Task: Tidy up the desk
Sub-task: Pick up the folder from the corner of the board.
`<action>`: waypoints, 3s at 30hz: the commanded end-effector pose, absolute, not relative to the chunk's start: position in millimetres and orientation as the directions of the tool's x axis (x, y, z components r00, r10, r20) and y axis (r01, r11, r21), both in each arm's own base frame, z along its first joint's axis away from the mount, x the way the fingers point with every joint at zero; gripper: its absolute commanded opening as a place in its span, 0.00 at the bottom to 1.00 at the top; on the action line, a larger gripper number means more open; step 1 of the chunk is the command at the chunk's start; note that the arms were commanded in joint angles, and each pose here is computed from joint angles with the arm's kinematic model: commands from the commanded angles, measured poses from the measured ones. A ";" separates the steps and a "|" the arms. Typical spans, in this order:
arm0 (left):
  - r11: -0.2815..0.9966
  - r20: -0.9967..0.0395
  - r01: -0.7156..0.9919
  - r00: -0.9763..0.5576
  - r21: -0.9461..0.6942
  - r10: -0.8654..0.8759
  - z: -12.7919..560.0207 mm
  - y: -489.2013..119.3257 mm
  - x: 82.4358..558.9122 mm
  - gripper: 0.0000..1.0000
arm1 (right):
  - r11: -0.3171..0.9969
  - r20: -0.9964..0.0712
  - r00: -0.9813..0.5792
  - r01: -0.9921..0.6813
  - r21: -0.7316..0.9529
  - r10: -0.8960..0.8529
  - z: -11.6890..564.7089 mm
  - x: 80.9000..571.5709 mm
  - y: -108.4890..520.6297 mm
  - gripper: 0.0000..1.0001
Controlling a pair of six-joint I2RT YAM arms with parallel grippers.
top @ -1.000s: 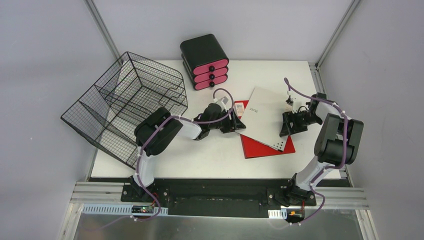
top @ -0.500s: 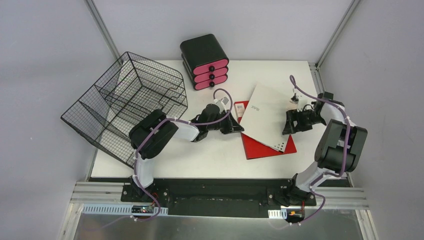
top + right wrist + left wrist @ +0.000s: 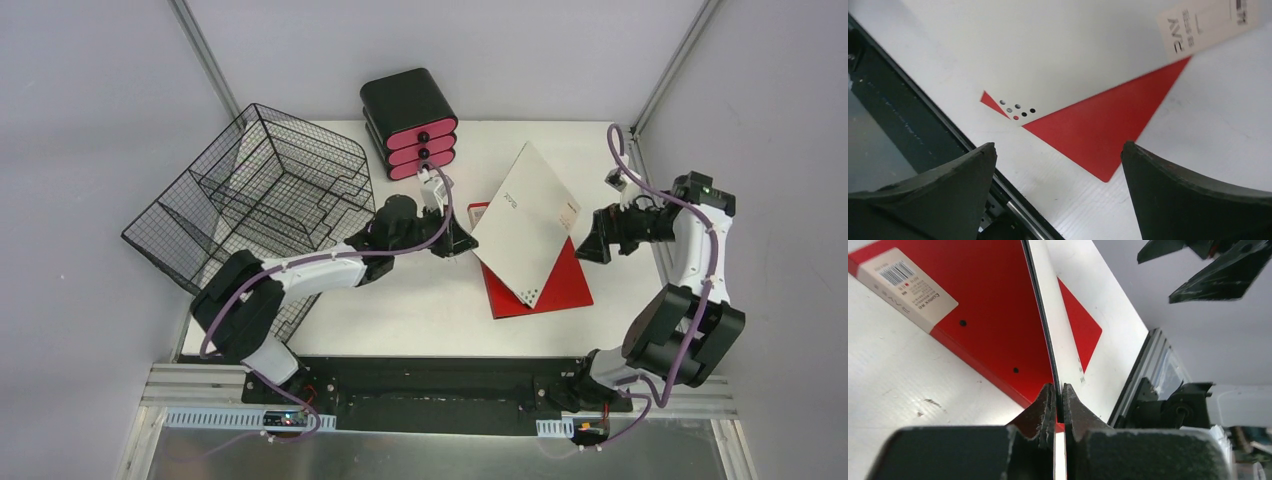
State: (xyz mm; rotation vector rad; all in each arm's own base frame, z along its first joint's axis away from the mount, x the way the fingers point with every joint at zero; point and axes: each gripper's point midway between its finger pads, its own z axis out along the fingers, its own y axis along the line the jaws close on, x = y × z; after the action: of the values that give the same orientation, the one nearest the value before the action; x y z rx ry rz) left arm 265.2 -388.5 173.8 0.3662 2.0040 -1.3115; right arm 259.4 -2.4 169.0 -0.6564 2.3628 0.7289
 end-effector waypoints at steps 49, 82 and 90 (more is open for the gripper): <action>0.376 -0.972 0.921 -0.174 -0.104 0.156 224.1 -296.4 192.9 0.00 | -0.004 -0.825 0.012 -1.000 -0.012 -0.565 264.4 263.0 111.8 0.58; 0.075 -0.993 0.997 -0.018 -0.009 0.119 347.4 -329.6 165.7 0.95 | -0.085 -0.638 0.067 -0.996 -0.002 -0.767 285.1 179.0 138.9 0.00; 0.038 -0.985 0.998 0.050 0.058 0.165 342.8 -369.6 188.3 0.92 | -0.106 -0.621 0.075 -0.994 0.014 -0.780 285.9 170.5 147.2 0.00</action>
State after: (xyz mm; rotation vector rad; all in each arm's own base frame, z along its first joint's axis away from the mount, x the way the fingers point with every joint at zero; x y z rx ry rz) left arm 189.2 -355.0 318.9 1.2514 1.4371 -1.0684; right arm 217.9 161.4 276.7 -1.9369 1.6244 0.5839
